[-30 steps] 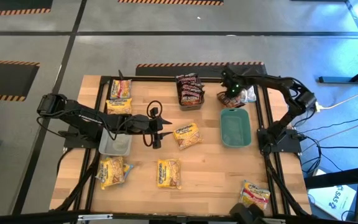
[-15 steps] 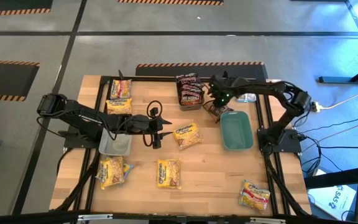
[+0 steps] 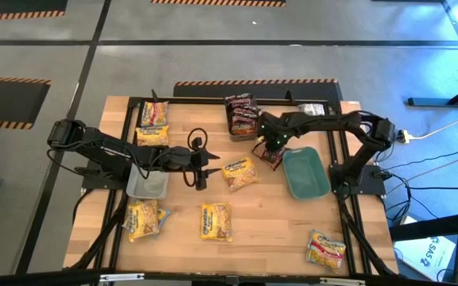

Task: Sort Maruchan noodles
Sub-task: Put the black noodle pack into the black bin

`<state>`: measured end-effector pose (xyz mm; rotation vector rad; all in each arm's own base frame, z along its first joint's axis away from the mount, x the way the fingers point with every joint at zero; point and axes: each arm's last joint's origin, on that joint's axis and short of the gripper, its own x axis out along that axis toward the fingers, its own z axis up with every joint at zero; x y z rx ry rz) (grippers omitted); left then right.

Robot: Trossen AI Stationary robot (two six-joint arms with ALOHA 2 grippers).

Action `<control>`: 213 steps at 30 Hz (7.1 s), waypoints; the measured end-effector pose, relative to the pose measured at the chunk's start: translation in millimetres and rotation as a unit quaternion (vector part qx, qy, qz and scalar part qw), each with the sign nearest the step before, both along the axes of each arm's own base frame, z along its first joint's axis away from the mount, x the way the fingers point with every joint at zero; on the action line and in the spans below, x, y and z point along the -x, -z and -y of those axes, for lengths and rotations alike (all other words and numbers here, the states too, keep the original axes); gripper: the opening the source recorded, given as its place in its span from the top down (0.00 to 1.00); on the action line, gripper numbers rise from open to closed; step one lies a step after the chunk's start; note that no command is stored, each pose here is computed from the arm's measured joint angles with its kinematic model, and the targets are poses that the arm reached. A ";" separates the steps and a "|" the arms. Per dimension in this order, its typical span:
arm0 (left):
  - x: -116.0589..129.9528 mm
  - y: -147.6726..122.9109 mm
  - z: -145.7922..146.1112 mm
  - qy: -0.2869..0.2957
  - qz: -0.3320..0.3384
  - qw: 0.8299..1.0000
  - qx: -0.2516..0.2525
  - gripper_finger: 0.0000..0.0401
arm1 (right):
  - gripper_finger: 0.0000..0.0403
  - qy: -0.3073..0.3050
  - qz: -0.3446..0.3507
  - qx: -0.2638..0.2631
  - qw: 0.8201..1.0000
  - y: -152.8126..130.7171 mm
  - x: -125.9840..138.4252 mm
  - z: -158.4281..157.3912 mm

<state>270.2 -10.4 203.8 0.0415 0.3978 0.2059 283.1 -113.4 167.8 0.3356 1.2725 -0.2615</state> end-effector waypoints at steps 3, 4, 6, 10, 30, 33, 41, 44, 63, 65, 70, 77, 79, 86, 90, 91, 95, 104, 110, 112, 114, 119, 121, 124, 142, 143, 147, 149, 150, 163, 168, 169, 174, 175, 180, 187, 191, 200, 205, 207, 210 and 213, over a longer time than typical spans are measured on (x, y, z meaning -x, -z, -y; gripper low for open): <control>-2.5 4.0 1.3 0.008 -0.004 1.000 0.018 0.52 | 0.95 -0.014 0.003 0.001 1.000 0.1 -3.9 -8.7; -3.6 6.5 2.6 0.010 -0.007 1.000 0.023 0.52 | 0.95 -0.018 0.005 0.001 1.000 0.1 -5.5 -11.8; -8.4 12.4 5.5 0.015 -0.004 0.999 0.033 0.52 | 0.95 -0.028 0.011 0.003 1.000 0.1 -9.0 -18.3; -23.4 22.6 13.0 0.014 0.013 0.997 0.079 0.52 | 0.95 -0.048 0.039 0.012 0.998 -1.0 -17.8 -28.5; -69.3 72.4 11.1 -0.029 -0.098 0.989 0.108 0.52 | 0.95 -0.106 0.099 0.069 0.987 -40.6 -22.3 -69.0; -65.1 76.8 8.0 -0.057 -0.128 0.984 0.110 0.52 | 0.95 -0.097 0.082 0.072 0.989 -36.5 -18.1 -74.3; -48.0 66.6 -4.7 -0.133 -0.178 0.972 0.082 0.52 | 0.95 -0.070 0.067 0.048 0.994 -16.5 -9.7 -79.2; -36.6 58.7 -12.0 -0.181 -0.199 0.962 0.047 0.52 | 0.95 -0.069 0.065 0.047 0.994 -13.4 -8.2 -79.0; -45.6 24.7 17.7 -0.127 -0.064 0.988 0.066 0.52 | 0.95 -0.179 0.174 -0.045 0.967 -20.8 -27.2 -140.1; -54.4 25.1 22.4 -0.092 -0.033 0.992 0.076 0.52 | 0.95 -0.172 0.193 -0.039 0.965 -35.1 -21.9 -143.1; -77.5 39.1 21.4 -0.048 -0.009 0.996 0.073 0.52 | 0.95 -0.112 0.197 0.001 0.974 -49.9 5.4 -146.3; -126.8 53.5 14.5 0.000 -0.051 0.996 0.076 0.52 | 0.95 0.009 0.188 0.025 0.982 -34.4 44.7 -139.2; -137.6 57.1 14.2 0.001 -0.066 0.995 0.070 0.52 | 0.92 0.021 0.182 0.023 0.983 -28.5 48.4 -138.6; -147.6 66.4 8.4 0.008 -0.100 0.992 0.071 0.52 | 0.62 0.028 0.152 0.030 0.988 -14.8 51.8 -137.8; -142.5 70.4 10.3 0.001 -0.138 0.987 0.080 0.52 | 0.43 0.027 0.162 0.037 0.986 -16.4 50.6 -137.5; -141.0 71.4 12.1 0.000 -0.147 0.986 0.081 0.52 | 0.40 0.027 0.165 0.037 0.985 -16.7 50.2 -137.6; -137.8 73.8 21.5 -0.008 -0.162 0.982 0.098 0.52 | 0.31 0.027 0.174 0.035 0.984 -17.5 48.5 -137.9; -129.8 49.7 57.1 0.011 -0.136 0.985 0.103 0.52 | 0.31 0.018 0.227 0.003 0.974 -21.8 37.5 -140.9; -125.4 42.5 69.1 -0.019 -0.123 0.991 0.052 0.52 | 0.33 0.034 0.249 -0.035 0.967 -21.2 30.1 -143.2; -126.1 44.1 68.8 -0.026 -0.121 0.991 0.046 0.52 | 0.33 0.034 0.246 -0.055 0.967 -18.1 27.8 -144.5; -125.9 47.3 65.9 -0.031 -0.130 0.990 0.043 0.52 | 0.33 0.039 0.240 -0.074 0.967 -13.2 23.9 -145.8; -127.2 48.4 65.0 -0.026 -0.127 0.991 0.039 0.52 | 0.33 0.063 0.196 -0.082 0.975 2.8 22.3 -146.2; -132.6 49.3 66.7 -0.007 -0.107 0.994 0.031 0.52 | 0.33 0.073 0.194 -0.087 0.974 3.8 21.9 -146.3; -133.9 67.0 64.2 0.002 -0.134 0.991 0.023 0.52 | 0.33 0.083 0.180 -0.104 0.975 1.5 24.1 -146.8; -137.6 84.6 58.9 -0.005 -0.149 0.988 0.025 0.52 | 0.33 0.092 0.116 -0.227 0.962 -37.7 30.2 -157.6; -136.9 82.9 60.1 -0.002 -0.150 0.988 0.024 0.52 | 0.33 0.086 0.127 -0.220 0.963 -43.3 26.9 -156.3; -130.9 69.1 67.2 0.017 -0.151 0.988 0.005 0.52 | 0.33 0.056 0.156 -0.171 0.971 -58.8 20.9 -154.7; -130.6 56.8 70.5 0.027 -0.132 0.991 -0.009 0.52 | 0.33 0.047 0.153 -0.167 0.973 -61.5 21.4 -156.4; -130.2 52.4 71.3 0.031 -0.126 0.991 -0.018 0.52 | 0.33 0.041 0.141 -0.165 0.975 -61.0 24.9 -159.9; -135.8 71.7 57.2 0.083 -0.162 0.983 -0.007 0.52 | 0.33 -0.004 0.099 -0.103 0.990 -4.2 45.1 -221.2; -132.7 71.7 73.0 0.109 -0.163 0.980 0.018 0.52 | 0.33 -0.009 0.111 -0.009 0.994 9.0 35.2 -213.8; -131.5 71.1 78.2 0.112 -0.162 0.980 0.023 0.52 | 0.33 -0.010 0.120 0.006 0.993 8.0 31.6 -212.1; -125.4 70.1 94.9 0.106 -0.167 0.980 0.026 0.52 | 0.33 -0.027 0.132 0.044 0.990 -1.2 22.4 -205.2; -122.5 67.2 97.5 0.104 -0.171 0.979 0.022 0.52 | 0.33 -0.030 0.129 0.047 0.990 -6.2 22.1 -205.1; -114.9 44.9 103.9 0.082 -0.152 0.985 0.005 0.52 | 0.33 -0.023 0.099 0.050 0.994 -34.8 26.6 -204.0; -117.8 43.9 100.9 0.066 -0.140 0.988 0.000 0.52 | 0.33 0.105 0.130 0.011 0.986 -36.5 24.8 -194.8; -120.2 62.1 98.2 0.060 -0.164 0.985 -0.005 0.52 | 0.33 0.125 0.138 -0.031 0.982 -19.3 23.8 -192.6; -118.9 76.3 98.2 0.049 -0.190 0.981 0.007 0.52 | 0.33 0.133 0.203 -0.097 0.965 5.2 27.0 -193.2; -119.4 76.0 97.7 0.047 -0.188 0.981 0.008 0.52 | 0.33 0.127 0.209 -0.136 0.960 5.5 25.9 -195.4; -119.6 76.0 97.3 0.046 -0.187 0.981 0.009 0.52 | 0.33 0.121 0.210 -0.148 0.959 4.3 25.6 -196.3; -119.9 75.8 96.7 0.046 -0.186 0.981 0.009 0.52 | 0.33 0.116 0.211 -0.163 0.957 2.3 25.4 -197.2; -120.5 75.8 94.7 0.043 -0.186 0.982 0.010 0.52 | 0.33 0.124 0.208 -0.167 0.956 2.6 25.8 -197.1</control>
